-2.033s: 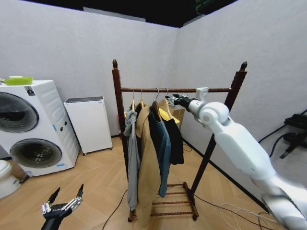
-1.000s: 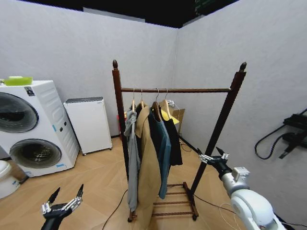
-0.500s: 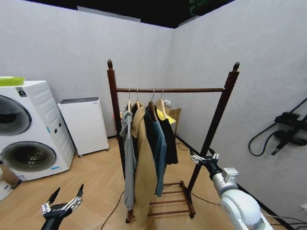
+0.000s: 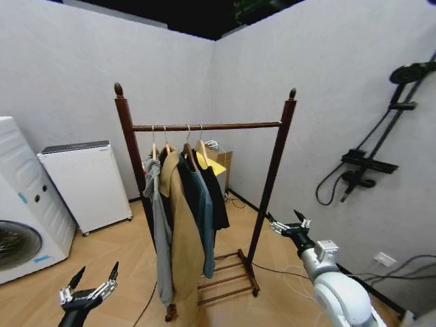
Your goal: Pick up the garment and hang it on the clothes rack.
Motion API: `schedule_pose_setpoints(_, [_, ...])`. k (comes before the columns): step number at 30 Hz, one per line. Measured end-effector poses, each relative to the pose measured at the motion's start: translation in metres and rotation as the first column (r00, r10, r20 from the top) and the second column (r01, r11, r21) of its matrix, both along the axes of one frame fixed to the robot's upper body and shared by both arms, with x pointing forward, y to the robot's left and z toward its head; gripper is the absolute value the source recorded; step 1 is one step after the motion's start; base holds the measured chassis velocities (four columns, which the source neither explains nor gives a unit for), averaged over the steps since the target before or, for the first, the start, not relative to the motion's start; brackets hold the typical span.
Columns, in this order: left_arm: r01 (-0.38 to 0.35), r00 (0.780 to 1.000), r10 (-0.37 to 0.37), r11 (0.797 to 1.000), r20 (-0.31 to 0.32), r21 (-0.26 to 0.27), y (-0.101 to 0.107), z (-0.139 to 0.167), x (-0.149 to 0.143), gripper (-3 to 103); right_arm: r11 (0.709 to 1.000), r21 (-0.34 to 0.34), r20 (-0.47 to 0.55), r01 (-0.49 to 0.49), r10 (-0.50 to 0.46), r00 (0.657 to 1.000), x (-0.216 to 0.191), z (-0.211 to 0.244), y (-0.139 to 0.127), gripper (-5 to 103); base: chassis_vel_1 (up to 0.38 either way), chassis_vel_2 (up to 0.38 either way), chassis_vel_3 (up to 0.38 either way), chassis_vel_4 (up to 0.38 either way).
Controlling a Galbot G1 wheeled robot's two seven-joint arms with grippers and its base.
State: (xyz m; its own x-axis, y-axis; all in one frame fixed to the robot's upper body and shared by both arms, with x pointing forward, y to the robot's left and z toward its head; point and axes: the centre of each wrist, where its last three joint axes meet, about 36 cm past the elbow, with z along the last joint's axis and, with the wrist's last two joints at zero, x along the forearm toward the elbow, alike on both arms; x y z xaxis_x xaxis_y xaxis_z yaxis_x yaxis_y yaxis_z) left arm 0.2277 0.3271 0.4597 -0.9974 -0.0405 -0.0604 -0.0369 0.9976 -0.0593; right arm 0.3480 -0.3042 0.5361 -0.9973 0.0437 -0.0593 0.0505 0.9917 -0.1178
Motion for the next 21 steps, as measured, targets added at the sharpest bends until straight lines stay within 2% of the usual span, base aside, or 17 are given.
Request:
schedule_pose_setpoints(11, [0.000, 1.000, 0.000, 1.000, 0.000, 0.000, 0.000, 0.000, 0.000, 100, 0.999, -0.002, 0.024, -0.038, 0.038, 0.999, -0.003, 0.001, 0.005, 100, 0.068, -0.322, -0.307, 0.063])
schedule_pose_setpoints(21, [0.000, 1.000, 0.000, 1.000, 0.000, 0.000, 0.000, 0.000, 0.000, 100, 0.999, 0.002, 0.030, -0.047, 0.047, 0.998, -0.003, -0.003, 0.011, 100, -0.139, -0.104, -0.133, -0.120])
